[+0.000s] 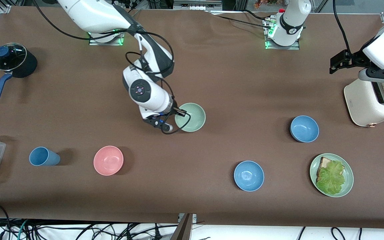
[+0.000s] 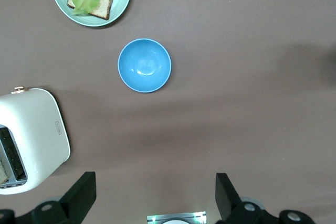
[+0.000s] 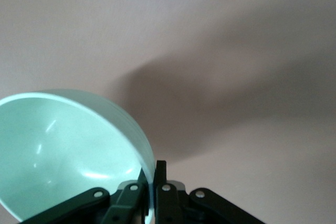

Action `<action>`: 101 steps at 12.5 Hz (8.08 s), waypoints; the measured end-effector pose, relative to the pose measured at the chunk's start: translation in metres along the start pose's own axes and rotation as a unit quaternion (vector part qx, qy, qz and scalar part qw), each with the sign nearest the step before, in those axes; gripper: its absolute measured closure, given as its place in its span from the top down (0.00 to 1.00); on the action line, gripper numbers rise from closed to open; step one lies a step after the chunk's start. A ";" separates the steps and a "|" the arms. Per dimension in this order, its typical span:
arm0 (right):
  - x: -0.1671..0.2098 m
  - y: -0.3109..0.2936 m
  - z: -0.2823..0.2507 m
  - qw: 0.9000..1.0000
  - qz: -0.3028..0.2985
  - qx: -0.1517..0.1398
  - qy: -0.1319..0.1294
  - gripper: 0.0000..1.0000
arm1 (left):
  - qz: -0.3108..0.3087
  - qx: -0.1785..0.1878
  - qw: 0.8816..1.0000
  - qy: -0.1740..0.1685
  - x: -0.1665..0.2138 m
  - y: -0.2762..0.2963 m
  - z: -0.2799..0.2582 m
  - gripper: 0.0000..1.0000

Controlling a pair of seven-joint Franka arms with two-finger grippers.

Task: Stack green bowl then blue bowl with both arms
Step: 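Grasp the green bowl rim and drag it toward the table middle, then release the green bowl with the right gripper while the left gripper reaches out, then grasp the light blue bowl rim with the left gripper while the right retracts, then carry the light blue bowl with the left gripper over the green bowl, then lower the blue bowl into the green bowl and open the left gripper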

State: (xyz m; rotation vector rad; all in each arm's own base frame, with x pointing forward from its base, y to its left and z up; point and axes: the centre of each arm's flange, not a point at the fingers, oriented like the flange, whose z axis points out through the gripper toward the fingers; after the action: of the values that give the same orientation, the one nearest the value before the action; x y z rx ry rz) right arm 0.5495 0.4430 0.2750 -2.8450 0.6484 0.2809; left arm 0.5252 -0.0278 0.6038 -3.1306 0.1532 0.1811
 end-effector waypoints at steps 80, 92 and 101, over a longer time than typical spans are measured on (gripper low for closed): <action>0.180 0.330 -0.404 0.956 -0.240 -0.157 0.057 1.00 | -0.045 -0.195 0.978 -0.051 0.085 0.277 0.331 0.07; 0.181 0.333 -0.405 0.957 -0.237 -0.157 0.058 1.00 | -0.045 -0.178 0.983 -0.031 0.096 0.274 0.357 0.07; 0.181 0.332 -0.405 0.958 -0.237 -0.153 0.057 1.00 | -0.044 -0.183 0.982 -0.007 0.104 0.276 0.345 0.67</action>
State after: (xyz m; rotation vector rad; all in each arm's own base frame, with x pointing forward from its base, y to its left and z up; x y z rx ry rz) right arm 0.6174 -0.0219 0.5685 -3.2123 -0.0853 0.1437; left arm 0.5618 -0.3097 0.2503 -3.4904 -0.0215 0.2582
